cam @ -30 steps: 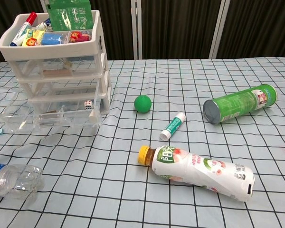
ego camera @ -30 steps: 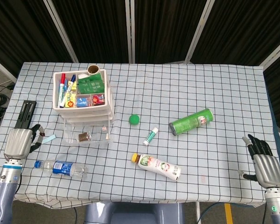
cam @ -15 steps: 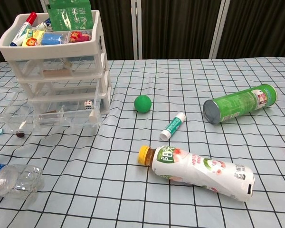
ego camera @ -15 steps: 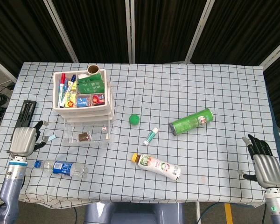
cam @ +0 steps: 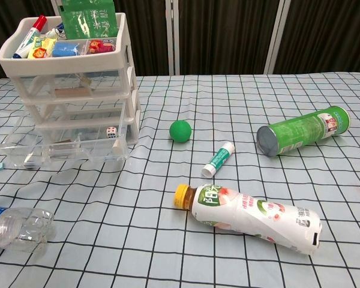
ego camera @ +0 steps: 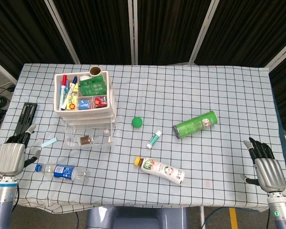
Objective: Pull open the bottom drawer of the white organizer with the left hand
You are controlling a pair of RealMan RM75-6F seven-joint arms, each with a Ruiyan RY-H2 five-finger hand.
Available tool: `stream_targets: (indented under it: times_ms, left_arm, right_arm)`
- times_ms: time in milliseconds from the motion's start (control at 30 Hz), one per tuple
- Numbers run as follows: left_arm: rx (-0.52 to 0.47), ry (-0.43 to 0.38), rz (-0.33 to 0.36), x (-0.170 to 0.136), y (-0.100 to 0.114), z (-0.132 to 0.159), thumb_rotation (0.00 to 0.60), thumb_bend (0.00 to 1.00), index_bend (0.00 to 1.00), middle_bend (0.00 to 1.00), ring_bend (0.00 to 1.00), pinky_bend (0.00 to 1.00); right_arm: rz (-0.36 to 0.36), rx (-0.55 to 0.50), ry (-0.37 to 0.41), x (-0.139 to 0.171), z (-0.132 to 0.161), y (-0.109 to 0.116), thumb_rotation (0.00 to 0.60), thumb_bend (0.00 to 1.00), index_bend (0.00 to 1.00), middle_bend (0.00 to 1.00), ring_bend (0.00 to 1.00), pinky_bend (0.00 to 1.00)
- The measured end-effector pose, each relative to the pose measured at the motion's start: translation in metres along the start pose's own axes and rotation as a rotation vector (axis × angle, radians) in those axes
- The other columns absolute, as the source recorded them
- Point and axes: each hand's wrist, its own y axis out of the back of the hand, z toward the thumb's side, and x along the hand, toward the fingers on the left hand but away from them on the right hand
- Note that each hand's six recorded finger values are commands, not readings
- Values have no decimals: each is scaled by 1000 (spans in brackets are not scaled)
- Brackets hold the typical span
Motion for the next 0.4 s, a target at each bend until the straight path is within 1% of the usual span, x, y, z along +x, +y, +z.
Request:
stream_targets:
  times_ms: [33,200,300,400]
  left_arm:
    - [5,7,-11,-6,1,-1,600,128,0,0,0,0]
    - [-12,21,-49,-20,11,0,600,112,0,0,0,0]
    - [-10,15,-40,-27,19,2,600,112,0,0,0,0]
    - [-6,16,-43,-30,21,2,600,111,0,0,0,0]
  right_arm:
    - [-1,1,6,0,1,0,600,18,0,0,0,0]
    - [-1,2,18,0,4,-3,600,18,0,0,0,0]
    - [-3,4,21,1,4,-3,600,18,0,0,0,0]
    - [-5,5,26,1,5,-3,600,18,0,0,0,0]
